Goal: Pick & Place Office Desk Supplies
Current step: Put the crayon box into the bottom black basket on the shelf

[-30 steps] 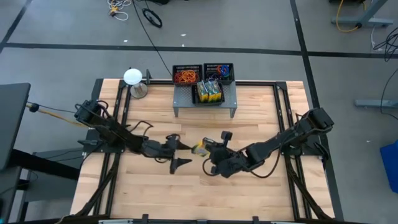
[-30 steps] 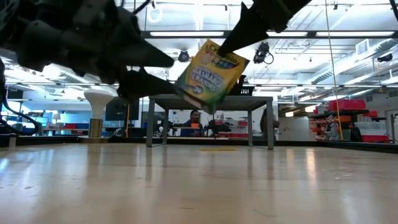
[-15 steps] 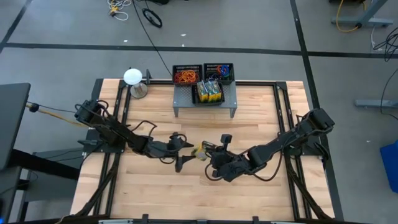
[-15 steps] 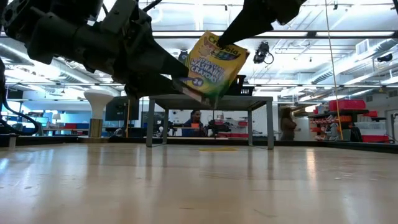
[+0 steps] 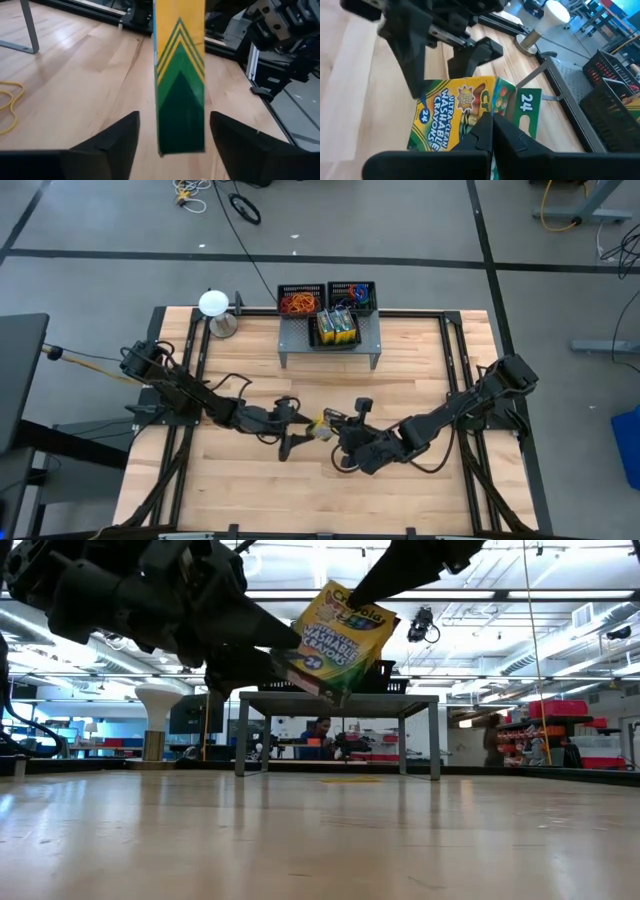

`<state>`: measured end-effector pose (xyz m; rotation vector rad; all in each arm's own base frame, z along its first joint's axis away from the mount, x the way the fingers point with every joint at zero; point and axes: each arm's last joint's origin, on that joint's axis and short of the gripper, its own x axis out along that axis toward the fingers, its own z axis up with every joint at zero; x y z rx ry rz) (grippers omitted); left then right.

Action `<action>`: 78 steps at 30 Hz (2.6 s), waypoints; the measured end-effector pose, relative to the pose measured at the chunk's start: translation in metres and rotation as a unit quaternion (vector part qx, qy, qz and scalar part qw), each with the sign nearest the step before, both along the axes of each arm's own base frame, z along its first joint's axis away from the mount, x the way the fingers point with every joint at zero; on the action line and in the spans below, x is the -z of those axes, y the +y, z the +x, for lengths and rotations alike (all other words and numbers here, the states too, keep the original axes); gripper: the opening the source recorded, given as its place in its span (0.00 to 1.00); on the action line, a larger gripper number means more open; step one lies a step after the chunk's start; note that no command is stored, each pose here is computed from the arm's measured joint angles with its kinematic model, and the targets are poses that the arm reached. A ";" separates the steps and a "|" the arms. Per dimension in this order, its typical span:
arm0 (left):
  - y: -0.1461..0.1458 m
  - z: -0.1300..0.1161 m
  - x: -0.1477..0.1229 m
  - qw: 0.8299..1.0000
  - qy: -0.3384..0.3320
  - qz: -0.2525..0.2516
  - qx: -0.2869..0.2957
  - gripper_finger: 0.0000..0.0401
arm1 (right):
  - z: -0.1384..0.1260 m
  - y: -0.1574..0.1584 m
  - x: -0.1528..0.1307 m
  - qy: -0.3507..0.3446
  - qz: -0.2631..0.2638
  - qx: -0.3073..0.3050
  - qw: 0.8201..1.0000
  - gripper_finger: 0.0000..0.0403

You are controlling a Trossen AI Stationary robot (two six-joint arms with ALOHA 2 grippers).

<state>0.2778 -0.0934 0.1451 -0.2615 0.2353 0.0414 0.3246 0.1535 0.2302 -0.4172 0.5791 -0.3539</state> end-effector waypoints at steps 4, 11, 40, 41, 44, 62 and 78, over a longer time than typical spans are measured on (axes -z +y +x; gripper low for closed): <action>0.000 0.000 0.000 1.000 0.001 0.010 0.003 0.49 | 0.002 0.002 -0.002 -0.009 0.019 -0.014 1.000 0.02; -0.004 -0.002 0.000 0.999 0.001 0.050 0.015 0.23 | 0.002 0.002 -0.003 -0.042 0.083 0.015 0.996 0.10; 0.043 -0.090 0.016 0.987 -0.134 0.091 0.020 0.21 | 0.052 -0.089 -0.109 -0.045 0.363 0.054 0.929 0.67; 0.045 -0.094 0.016 0.986 -0.139 0.093 0.019 0.21 | 0.059 -0.093 -0.109 -0.029 0.359 0.051 0.932 0.67; 0.049 -0.100 0.016 0.986 -0.137 0.093 0.020 0.21 | 0.081 -0.104 -0.110 0.015 0.338 0.047 0.940 0.67; 0.048 -0.096 0.016 0.988 -0.134 0.065 0.032 0.21 | 0.120 -0.105 -0.092 0.135 0.336 -0.005 0.932 0.69; 0.057 -0.093 0.014 0.989 -0.139 0.043 0.017 0.21 | 0.121 -0.100 -0.091 0.132 0.353 -0.005 0.926 0.72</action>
